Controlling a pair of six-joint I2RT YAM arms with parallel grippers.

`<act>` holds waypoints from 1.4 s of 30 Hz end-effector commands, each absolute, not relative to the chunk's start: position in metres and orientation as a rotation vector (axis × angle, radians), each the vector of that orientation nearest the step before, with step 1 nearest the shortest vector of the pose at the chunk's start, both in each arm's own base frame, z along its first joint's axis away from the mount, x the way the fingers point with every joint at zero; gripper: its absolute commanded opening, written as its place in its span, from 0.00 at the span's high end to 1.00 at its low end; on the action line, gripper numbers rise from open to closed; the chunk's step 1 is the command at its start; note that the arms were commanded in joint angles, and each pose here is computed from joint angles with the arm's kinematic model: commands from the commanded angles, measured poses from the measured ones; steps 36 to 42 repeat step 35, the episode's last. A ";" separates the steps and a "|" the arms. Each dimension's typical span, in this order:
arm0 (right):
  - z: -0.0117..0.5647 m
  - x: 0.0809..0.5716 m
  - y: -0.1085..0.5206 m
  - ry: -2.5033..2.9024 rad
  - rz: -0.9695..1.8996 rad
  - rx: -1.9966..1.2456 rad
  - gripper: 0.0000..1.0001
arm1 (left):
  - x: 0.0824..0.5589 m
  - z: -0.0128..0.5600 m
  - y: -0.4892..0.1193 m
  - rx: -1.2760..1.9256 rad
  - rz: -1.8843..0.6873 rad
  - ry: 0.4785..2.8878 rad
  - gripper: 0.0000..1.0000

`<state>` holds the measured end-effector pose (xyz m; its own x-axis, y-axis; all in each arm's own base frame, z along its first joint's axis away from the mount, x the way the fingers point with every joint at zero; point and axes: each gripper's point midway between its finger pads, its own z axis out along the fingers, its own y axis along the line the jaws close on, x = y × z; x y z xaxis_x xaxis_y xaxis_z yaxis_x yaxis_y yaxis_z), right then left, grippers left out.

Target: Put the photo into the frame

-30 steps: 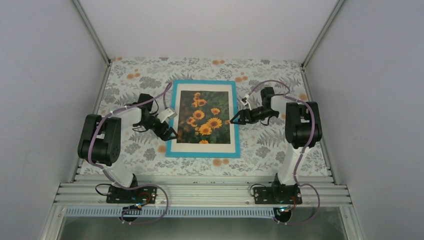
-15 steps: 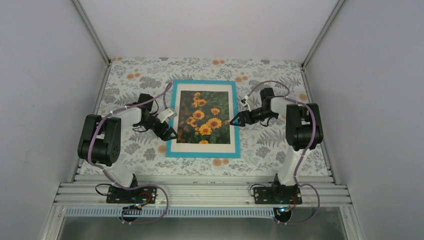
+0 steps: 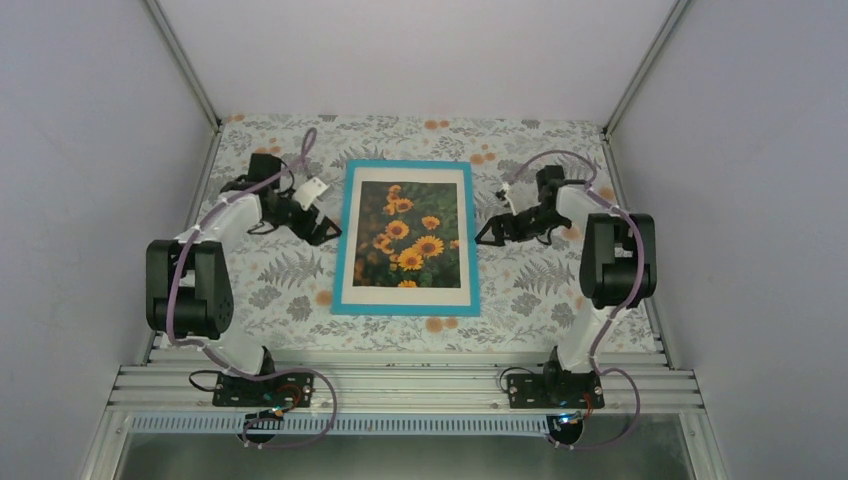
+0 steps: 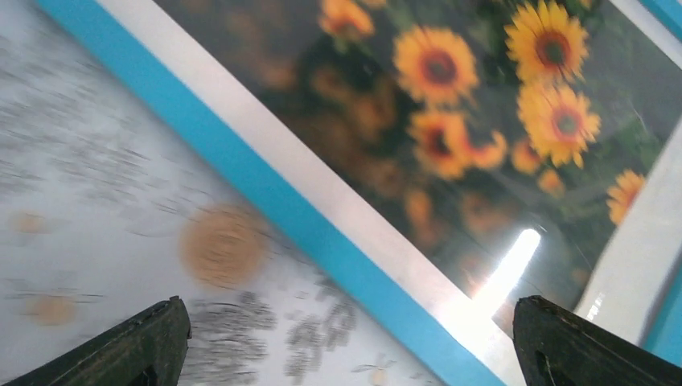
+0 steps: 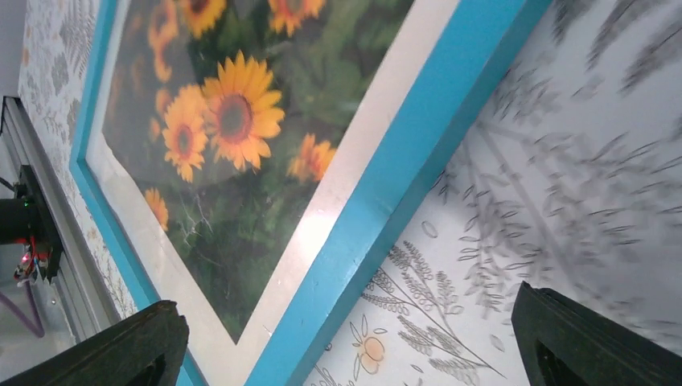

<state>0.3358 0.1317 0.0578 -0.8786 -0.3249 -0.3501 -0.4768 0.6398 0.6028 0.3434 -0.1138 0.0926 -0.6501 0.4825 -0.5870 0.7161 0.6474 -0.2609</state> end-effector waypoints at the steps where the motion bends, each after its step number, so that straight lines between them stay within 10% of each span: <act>1: 0.121 0.355 0.118 2.502 0.961 -0.740 0.00 | 0.373 0.145 -0.093 0.885 -0.483 2.315 0.00; 12: 0.270 0.368 0.080 2.148 0.725 -0.757 0.00 | 0.408 0.265 -0.049 0.586 -0.058 2.082 0.00; 42: 0.206 0.313 0.064 2.171 0.620 -0.603 0.00 | 0.366 0.212 -0.045 0.524 -0.062 2.092 0.00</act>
